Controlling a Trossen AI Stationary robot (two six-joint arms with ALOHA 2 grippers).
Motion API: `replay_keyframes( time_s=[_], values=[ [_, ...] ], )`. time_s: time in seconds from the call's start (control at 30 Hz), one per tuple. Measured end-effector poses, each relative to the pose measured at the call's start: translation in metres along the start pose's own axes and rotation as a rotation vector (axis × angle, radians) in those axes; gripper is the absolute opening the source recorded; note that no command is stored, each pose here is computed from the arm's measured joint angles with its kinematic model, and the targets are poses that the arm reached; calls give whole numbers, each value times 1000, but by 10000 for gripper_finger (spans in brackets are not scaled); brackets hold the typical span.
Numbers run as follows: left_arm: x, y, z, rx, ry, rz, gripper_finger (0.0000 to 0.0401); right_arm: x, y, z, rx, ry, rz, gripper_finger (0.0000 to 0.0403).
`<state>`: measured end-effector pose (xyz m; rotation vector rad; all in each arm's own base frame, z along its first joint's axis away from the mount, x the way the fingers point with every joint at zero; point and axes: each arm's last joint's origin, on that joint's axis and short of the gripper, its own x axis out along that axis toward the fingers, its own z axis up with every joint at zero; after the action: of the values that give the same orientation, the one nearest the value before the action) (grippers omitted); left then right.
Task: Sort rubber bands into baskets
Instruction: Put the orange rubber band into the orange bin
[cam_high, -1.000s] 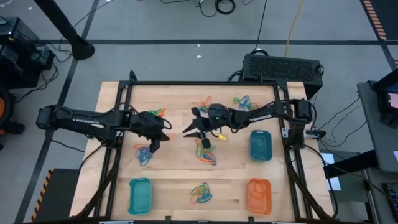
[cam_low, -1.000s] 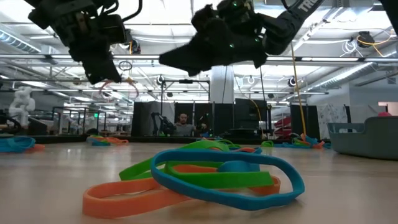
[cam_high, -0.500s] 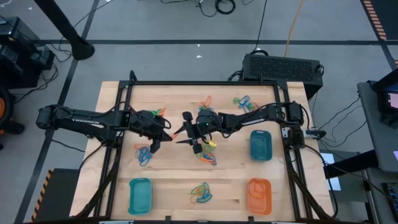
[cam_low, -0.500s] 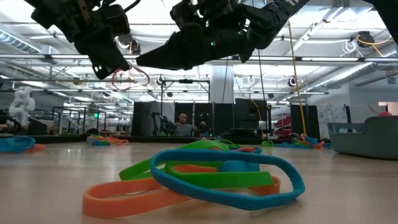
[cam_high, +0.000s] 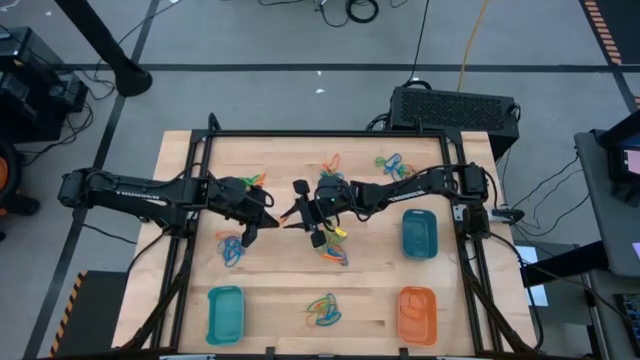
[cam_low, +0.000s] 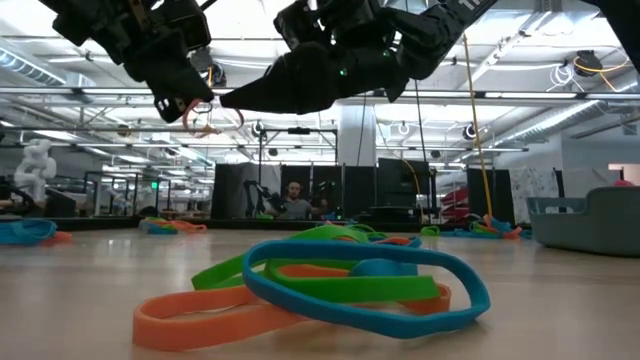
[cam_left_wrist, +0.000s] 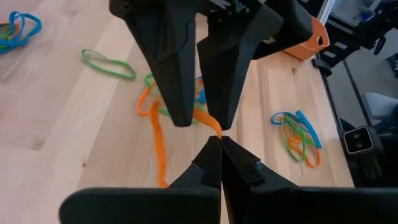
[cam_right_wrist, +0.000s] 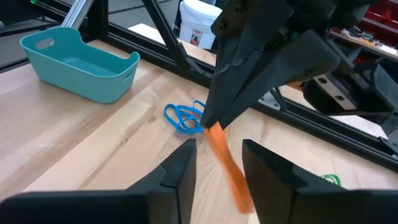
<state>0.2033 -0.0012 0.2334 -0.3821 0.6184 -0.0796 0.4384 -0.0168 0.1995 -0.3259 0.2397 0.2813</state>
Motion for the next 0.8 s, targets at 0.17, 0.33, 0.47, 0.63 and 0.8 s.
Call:
replay_keyframes(
  time_s=[0.17,0.33,0.47,0.63,0.8],
  values=[
    [0,0,0,8,1,1,0,-1,-3,-1,-1,0,-7,65],
    [0,1,1,21,-11,25,15,-1,-4,-1,-4,0,-10,8],
    [0,1,1,29,-15,42,24,-2,-8,-3,7,4,-21,5],
    [0,2,0,94,-9,57,31,-4,-13,-6,56,19,-32,2],
    [0,4,-1,151,-4,107,79,-10,-15,-5,85,59,-24,1]
  ],
)
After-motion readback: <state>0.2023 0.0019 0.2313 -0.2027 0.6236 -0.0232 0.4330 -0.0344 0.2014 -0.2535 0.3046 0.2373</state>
